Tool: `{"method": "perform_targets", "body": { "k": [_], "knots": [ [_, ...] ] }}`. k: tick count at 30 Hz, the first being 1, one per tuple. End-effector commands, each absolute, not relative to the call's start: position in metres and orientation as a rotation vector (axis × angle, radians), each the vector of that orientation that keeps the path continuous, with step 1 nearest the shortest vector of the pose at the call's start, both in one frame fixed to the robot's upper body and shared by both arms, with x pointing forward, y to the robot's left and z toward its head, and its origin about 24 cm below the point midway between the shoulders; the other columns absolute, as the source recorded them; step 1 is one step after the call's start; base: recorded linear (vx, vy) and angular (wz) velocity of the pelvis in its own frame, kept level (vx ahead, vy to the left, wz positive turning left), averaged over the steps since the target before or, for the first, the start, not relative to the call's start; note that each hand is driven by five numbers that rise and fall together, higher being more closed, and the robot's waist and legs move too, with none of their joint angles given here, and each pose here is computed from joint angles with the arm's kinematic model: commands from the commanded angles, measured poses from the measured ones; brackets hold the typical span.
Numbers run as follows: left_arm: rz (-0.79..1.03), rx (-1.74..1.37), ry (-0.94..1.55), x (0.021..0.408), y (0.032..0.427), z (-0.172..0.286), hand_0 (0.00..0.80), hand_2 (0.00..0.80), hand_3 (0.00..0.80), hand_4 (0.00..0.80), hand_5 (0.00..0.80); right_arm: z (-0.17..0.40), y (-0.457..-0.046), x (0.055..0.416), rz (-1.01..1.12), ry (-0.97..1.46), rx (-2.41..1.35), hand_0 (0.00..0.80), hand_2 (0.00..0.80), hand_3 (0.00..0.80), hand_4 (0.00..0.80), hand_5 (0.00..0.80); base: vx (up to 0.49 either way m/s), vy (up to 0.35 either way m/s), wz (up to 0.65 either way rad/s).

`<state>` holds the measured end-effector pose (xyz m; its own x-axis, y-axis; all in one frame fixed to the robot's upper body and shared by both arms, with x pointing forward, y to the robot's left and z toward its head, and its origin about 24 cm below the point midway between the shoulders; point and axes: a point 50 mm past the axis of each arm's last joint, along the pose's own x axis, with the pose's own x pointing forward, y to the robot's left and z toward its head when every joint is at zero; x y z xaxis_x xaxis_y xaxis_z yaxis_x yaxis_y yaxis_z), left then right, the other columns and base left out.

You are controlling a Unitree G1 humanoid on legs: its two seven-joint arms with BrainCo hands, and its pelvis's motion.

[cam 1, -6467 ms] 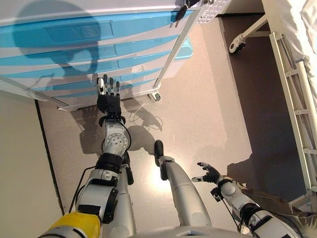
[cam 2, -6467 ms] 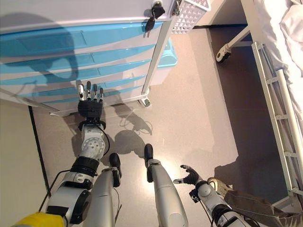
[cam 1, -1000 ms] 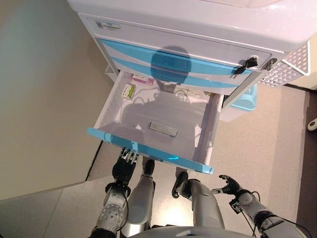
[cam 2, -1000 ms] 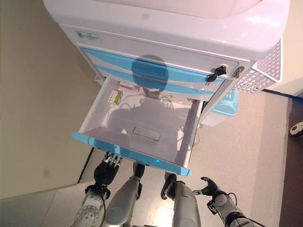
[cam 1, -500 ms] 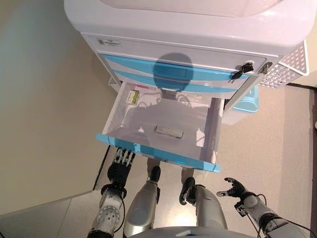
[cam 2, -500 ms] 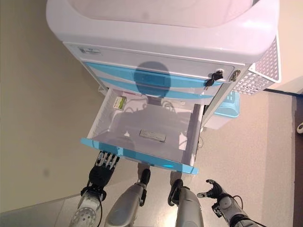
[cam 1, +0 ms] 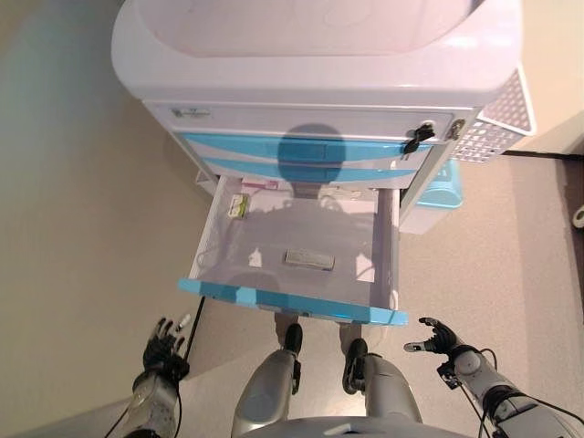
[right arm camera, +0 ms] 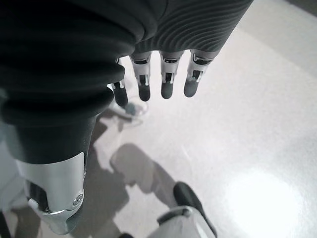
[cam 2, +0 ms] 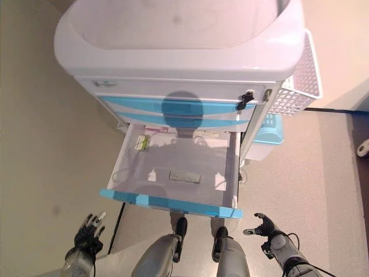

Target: Open the drawer and pick up the medicine

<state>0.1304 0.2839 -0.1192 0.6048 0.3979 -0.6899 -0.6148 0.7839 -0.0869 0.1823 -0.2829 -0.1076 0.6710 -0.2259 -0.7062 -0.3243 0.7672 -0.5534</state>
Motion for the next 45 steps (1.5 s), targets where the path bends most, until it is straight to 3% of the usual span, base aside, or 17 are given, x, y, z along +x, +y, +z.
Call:
{"method": "perform_targets", "body": {
  "k": [1,6,14,20,24,25,31,45],
  "knots": [
    [0.616,-0.127,0.823,0.112,0.309,-0.121,0.0,0.0,0.0,0.0,0.0,-0.108,-0.293,0.173,0.03,0.887,-0.72,0.0,0.0,0.0,0.0,0.0,0.11,0.017,-0.31],
    [0.545,0.01,1.04,0.084,0.304,-0.138,0.0,0.0,0.0,0.0,0.0,-0.109,-0.305,0.162,-0.073,0.919,-0.667,0.0,0.0,0.0,0.0,0.0,0.101,0.014,-0.24],
    [0.389,0.09,1.119,0.076,0.289,-0.146,0.0,0.0,0.0,0.0,0.0,-0.104,-0.319,0.155,-0.215,0.9,-0.547,0.0,0.0,0.0,0.0,0.0,0.074,0.004,-0.24],
    [0.327,0.09,1.152,0.065,0.279,-0.151,0.0,0.0,0.0,0.0,0.0,-0.075,-0.322,0.177,-0.279,0.658,-0.425,0.0,0.0,0.0,0.0,0.0,0.038,0.009,-0.28],
    [0.287,0.12,1.187,0.057,0.267,-0.157,0.0,0.0,0.0,0.0,0.0,-0.019,-0.307,0.2,-0.275,0.279,-0.254,0.0,0.0,0.0,0.0,0.0,0.026,0.023,-0.33],
    [0.286,0.12,1.187,0.057,0.267,-0.157,0.0,0.0,0.0,0.0,0.0,-0.019,-0.307,0.2,-0.275,0.279,-0.254,0.0,0.0,0.0,0.0,0.0,0.004,0.017,-0.35],
    [0.255,0.17,1.21,0.05,0.267,-0.158,0.0,0.0,0.0,0.0,0.0,0.04,-0.264,0.219,-0.017,-0.024,-0.109,0.0,0.0,0.0,0.0,0.0,-0.011,0.009,-0.34],
    [0.206,0.224,1.238,0.043,0.269,-0.158,0.0,0.0,0.0,0.0,0.0,0.075,-0.195,0.235,0.468,-0.118,-0.215,0.0,0.0,0.0,0.0,0.0,0.022,-0.007,0.03]
  ]
}}
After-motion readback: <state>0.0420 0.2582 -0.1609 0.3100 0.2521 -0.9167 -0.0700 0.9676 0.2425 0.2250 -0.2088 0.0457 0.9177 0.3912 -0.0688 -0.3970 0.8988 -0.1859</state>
